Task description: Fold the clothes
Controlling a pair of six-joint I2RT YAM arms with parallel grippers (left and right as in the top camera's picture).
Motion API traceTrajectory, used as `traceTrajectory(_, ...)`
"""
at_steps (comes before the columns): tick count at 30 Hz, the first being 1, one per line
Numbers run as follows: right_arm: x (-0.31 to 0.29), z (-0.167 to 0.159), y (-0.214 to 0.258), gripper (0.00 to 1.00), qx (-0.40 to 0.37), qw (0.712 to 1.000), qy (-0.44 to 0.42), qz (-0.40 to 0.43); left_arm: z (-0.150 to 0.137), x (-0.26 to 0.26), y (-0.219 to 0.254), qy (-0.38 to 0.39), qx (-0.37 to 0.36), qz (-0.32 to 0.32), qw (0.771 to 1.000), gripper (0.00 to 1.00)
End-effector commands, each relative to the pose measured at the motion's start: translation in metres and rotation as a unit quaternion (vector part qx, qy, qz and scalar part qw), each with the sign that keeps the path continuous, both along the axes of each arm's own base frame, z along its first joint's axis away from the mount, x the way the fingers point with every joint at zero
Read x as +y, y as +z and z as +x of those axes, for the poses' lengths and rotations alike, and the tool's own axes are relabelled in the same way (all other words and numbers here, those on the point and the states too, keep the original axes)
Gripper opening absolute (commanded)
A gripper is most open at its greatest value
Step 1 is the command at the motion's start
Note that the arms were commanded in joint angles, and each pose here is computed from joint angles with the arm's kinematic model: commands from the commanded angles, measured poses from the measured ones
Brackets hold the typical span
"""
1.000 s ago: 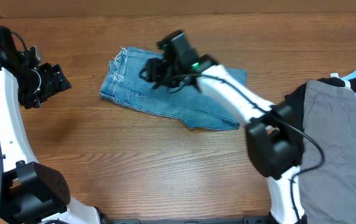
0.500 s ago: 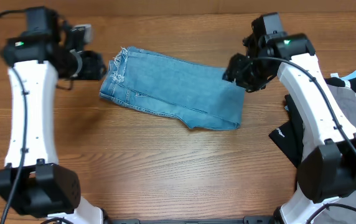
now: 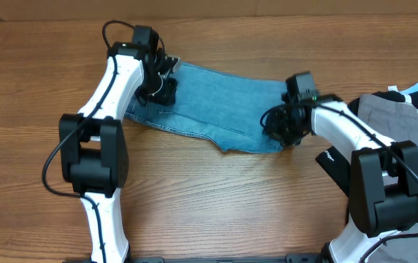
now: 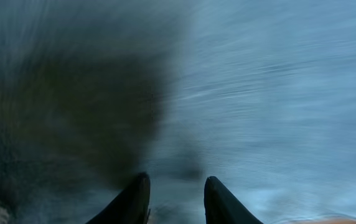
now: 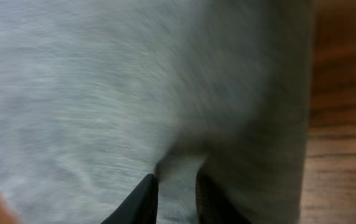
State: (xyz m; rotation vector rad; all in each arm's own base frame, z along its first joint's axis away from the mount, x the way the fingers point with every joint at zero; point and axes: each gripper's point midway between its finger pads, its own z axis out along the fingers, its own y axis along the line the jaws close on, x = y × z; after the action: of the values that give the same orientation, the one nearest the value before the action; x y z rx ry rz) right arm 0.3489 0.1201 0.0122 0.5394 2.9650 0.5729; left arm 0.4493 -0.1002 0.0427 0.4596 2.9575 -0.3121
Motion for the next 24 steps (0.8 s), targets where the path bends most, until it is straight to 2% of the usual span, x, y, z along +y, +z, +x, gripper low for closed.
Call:
traceTrajectory(1, -0.019, -0.025, -0.028, 0.24, 0.041, 0.998, -0.050, -0.025, 0.001, 0.045, -0.013, 0.067, 0.013, 0.095, 0.993, 0.36)
traceTrajectory(5, -0.035, -0.044, -0.043, 0.15, 0.072, 0.994, -0.077, -0.041, -0.002, 0.086, -0.019, 0.126, 0.025, 0.158, 0.979, 0.41)
traceTrajectory(7, -0.046, -0.052, -0.045, 0.13, 0.090, 0.991, -0.087, -0.057, -0.003, 0.099, -0.017, 0.149, 0.028, 0.161, 0.975, 0.46)
traceTrajectory(10, -0.056, -0.063, -0.043, 0.13, 0.117, 0.987, -0.093, -0.060, -0.008, 0.112, -0.018, 0.178, 0.043, 0.148, 0.972, 0.47)
traceTrajectory(12, -0.057, -0.066, -0.038, 0.14, 0.120, 0.990, -0.062, -0.047, -0.012, 0.113, -0.018, 0.185, 0.057, 0.126, 0.973, 0.47)
traceTrajectory(18, -0.047, -0.059, 0.001, 0.37, 0.052, 0.997, 0.053, 0.014, -0.020, 0.099, -0.010, 0.171, 0.079, 0.046, 0.981, 0.51)
traceTrajectory(21, -0.041, -0.052, 0.030, 0.42, -0.003, 0.996, 0.073, 0.045, -0.020, 0.092, 0.002, 0.160, 0.072, 0.021, 0.984, 0.53)
traceTrajectory(24, -0.037, -0.046, 0.056, 0.46, -0.051, 0.993, 0.085, 0.057, -0.016, 0.086, 0.018, 0.144, 0.049, 0.002, 0.988, 0.63)
